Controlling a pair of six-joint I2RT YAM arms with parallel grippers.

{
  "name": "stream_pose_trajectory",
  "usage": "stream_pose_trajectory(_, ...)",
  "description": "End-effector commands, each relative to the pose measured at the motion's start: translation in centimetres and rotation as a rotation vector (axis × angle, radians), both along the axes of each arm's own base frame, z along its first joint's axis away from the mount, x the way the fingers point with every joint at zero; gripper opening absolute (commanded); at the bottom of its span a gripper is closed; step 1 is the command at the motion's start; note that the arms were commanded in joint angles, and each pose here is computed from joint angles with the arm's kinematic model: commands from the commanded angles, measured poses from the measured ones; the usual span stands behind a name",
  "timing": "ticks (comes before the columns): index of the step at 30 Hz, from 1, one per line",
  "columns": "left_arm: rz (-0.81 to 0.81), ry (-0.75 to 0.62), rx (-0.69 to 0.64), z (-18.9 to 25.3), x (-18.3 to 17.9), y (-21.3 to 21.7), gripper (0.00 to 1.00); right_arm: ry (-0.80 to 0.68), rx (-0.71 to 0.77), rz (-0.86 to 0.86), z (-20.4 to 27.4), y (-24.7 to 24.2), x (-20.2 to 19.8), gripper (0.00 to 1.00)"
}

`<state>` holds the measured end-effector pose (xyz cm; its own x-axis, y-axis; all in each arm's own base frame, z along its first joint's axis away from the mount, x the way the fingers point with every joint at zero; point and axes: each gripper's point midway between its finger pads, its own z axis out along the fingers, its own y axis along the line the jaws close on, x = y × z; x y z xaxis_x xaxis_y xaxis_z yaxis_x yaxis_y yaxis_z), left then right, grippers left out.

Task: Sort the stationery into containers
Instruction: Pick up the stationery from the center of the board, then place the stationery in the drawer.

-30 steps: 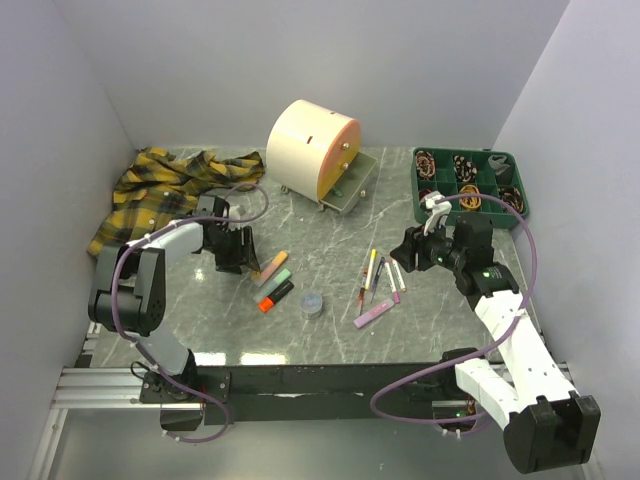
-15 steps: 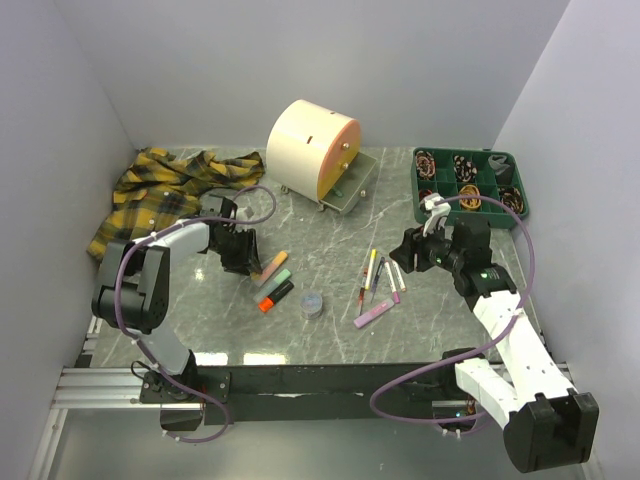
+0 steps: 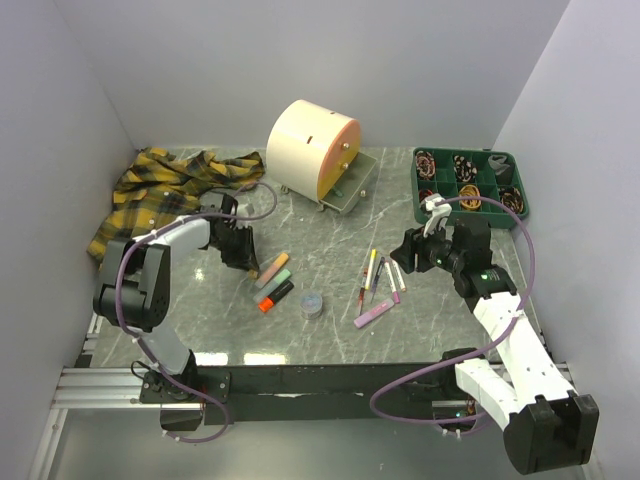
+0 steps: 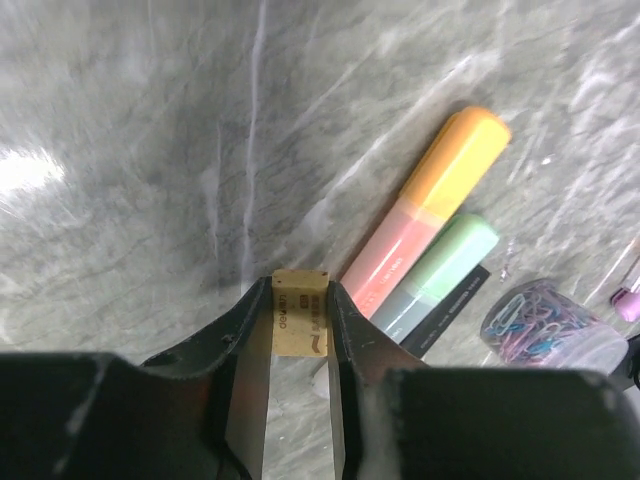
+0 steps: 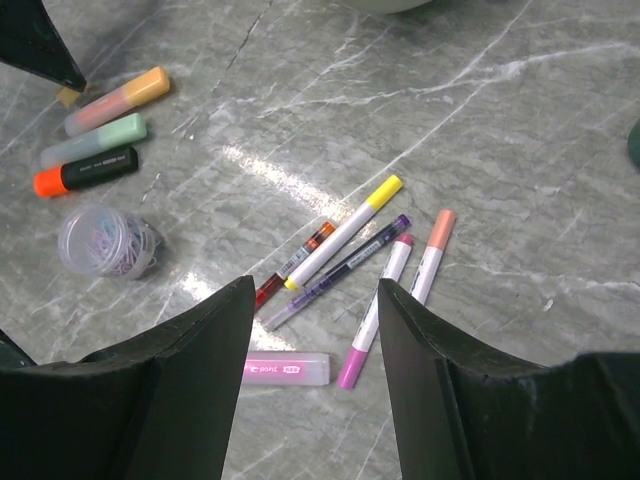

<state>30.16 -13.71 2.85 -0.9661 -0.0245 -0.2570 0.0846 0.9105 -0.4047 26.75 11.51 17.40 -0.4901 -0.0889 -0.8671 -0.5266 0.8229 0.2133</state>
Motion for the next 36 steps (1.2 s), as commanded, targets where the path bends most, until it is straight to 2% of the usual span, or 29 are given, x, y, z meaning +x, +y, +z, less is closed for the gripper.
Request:
stream_pose_trajectory(1,-0.057,-0.131,-0.014,3.9,2.6,-0.6,0.01,-0.06,-0.001,-0.009,1.2,-0.1,0.5,0.61)
stream_pose_trajectory(7,-0.215,-0.256,-0.045,8.5,4.1,-2.4,0.01,-0.063,-0.014,-0.004,1.2,-0.2,0.7,0.61)
stream_pose_trajectory(10,-0.318,-0.332,-0.059,11.0,4.4,-4.9,0.01,-0.072,-0.023,-0.006,1.3,-0.3,1.1,0.61)
stream_pose_trajectory(18,-0.588,-0.593,-0.091,17.5,3.9,-11.5,0.01,-0.1,-0.047,-0.009,1.6,-0.6,1.4,0.61)
stream_pose_trajectory(23,-0.709,-0.825,-0.085,20.1,4.2,-15.2,0.01,-0.117,-0.058,-0.028,1.8,-1.0,1.3,0.6)
stream_pose_trajectory(28,-0.833,-0.995,-0.071,22.0,5.3,-19.2,0.01,-0.121,-0.065,-0.036,1.5,-1.2,1.3,0.6)
stream_pose_trajectory(31,-0.898,-1.035,-0.007,21.0,6.3,-21.1,0.01,-0.122,-0.067,-0.037,1.3,-1.2,1.3,0.6)
stream_pose_trajectory(36,-0.894,-1.079,0.097,19.3,9.3,-22.5,0.01,-0.129,-0.072,-0.038,1.3,-1.3,1.3,0.6)
